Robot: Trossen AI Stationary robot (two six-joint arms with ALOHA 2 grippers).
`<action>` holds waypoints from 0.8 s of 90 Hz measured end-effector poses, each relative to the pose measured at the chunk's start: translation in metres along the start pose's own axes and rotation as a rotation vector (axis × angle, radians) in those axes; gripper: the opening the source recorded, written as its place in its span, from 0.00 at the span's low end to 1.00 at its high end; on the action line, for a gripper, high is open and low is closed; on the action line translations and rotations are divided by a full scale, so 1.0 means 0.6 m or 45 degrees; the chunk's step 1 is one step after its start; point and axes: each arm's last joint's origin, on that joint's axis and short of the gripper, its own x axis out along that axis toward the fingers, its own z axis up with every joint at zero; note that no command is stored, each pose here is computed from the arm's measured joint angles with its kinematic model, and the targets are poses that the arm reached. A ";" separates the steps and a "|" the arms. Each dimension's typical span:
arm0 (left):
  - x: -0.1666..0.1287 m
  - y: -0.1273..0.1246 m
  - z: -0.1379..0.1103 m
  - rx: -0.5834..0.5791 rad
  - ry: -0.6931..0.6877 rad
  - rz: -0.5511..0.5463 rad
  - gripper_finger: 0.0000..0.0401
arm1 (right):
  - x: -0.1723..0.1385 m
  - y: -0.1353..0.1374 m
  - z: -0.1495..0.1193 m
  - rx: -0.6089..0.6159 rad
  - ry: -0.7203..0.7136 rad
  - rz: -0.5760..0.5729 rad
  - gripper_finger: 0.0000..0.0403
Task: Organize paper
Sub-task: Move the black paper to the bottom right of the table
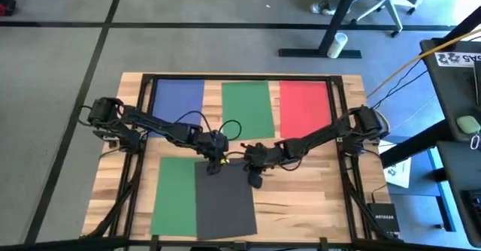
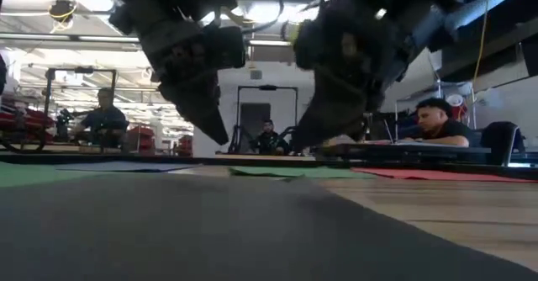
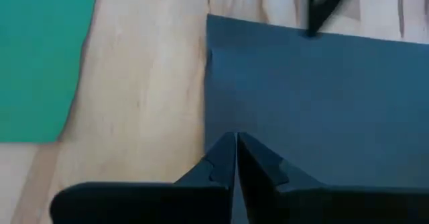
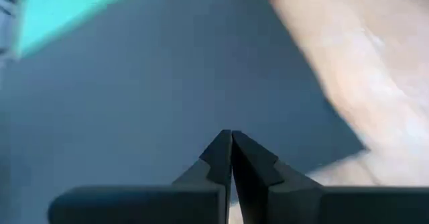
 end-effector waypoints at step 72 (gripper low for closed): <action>-0.028 0.008 -0.014 -0.029 0.099 0.168 0.00 | 0.010 -0.007 -0.006 0.072 0.087 0.006 0.00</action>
